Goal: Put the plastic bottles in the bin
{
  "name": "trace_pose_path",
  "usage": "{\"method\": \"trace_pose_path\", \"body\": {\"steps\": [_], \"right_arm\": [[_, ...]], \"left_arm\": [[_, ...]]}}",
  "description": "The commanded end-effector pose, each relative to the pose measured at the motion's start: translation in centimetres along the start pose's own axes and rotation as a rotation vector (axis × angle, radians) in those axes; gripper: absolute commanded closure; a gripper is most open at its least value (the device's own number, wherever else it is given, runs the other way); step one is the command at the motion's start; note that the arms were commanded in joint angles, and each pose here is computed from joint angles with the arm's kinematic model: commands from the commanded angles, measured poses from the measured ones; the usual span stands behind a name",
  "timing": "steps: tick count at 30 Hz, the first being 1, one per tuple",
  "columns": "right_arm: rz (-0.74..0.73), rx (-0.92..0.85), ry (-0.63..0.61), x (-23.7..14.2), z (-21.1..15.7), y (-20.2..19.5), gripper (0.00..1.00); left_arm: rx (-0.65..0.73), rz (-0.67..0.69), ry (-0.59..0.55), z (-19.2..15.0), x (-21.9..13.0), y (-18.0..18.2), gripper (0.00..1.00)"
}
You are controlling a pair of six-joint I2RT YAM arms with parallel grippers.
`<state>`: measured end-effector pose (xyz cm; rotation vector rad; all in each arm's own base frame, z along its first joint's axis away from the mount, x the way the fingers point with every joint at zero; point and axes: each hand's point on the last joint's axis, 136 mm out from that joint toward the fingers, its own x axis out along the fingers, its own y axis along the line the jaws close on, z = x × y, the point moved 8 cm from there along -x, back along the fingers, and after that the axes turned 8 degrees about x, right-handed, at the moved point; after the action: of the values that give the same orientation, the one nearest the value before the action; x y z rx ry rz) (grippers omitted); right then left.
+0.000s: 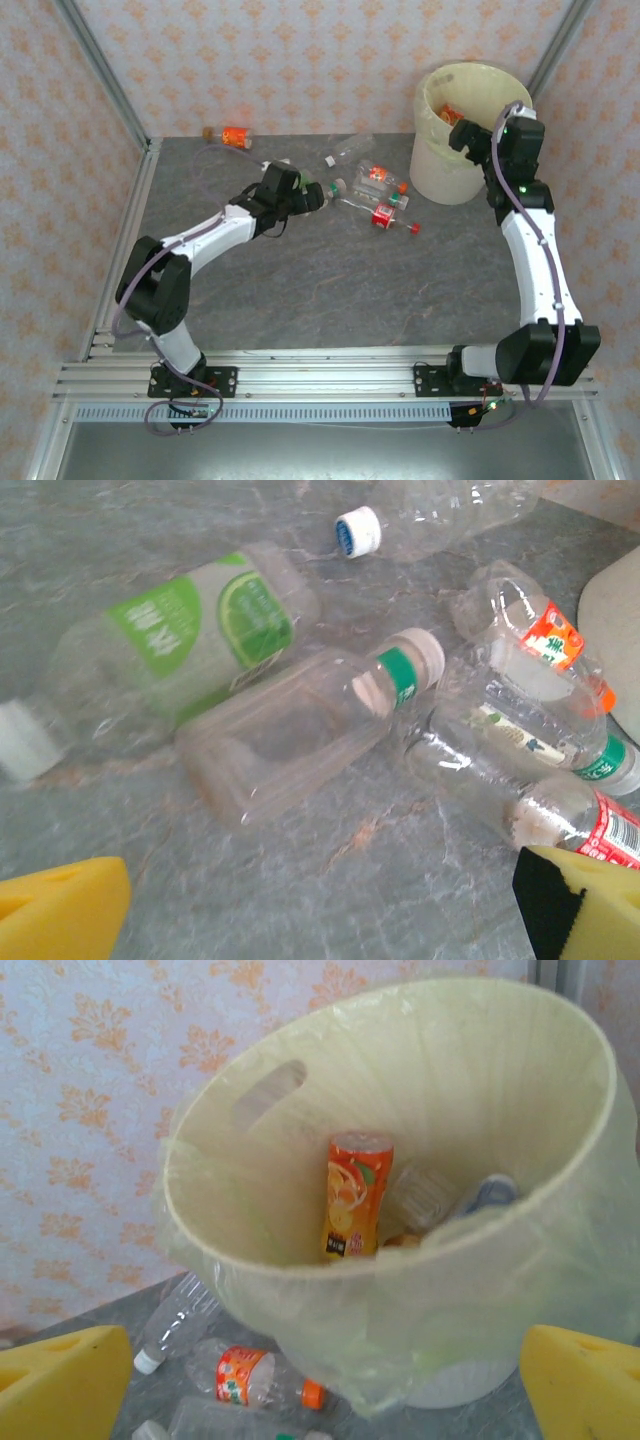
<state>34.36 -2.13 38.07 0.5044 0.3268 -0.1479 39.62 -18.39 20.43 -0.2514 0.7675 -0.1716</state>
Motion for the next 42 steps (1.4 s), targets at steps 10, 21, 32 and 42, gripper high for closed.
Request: {"method": "trace_pose_path", "body": {"steps": [10, 21, 32, 42], "right_arm": [[0.048, 0.042, 0.121, -1.6, -5.3, -1.8, 0.01], [0.053, 0.041, 0.117, -2.2, -5.6, -2.0, 0.01], [0.054, 0.057, 0.123, -2.1, -5.8, -2.0, 0.01], [0.061, 0.069, 0.129, -2.1, -5.9, -2.0, 0.01]], "left_arm": [[0.177, -0.102, 0.082, 2.4, 6.0, -0.8, 0.00], [0.296, -0.047, 0.206, 1.4, 9.4, -0.3, 0.00], [0.326, 0.072, 0.269, -1.4, 8.5, 1.5, 0.03], [0.366, 0.131, 0.300, -3.5, 10.1, 0.3, 0.10]]}}
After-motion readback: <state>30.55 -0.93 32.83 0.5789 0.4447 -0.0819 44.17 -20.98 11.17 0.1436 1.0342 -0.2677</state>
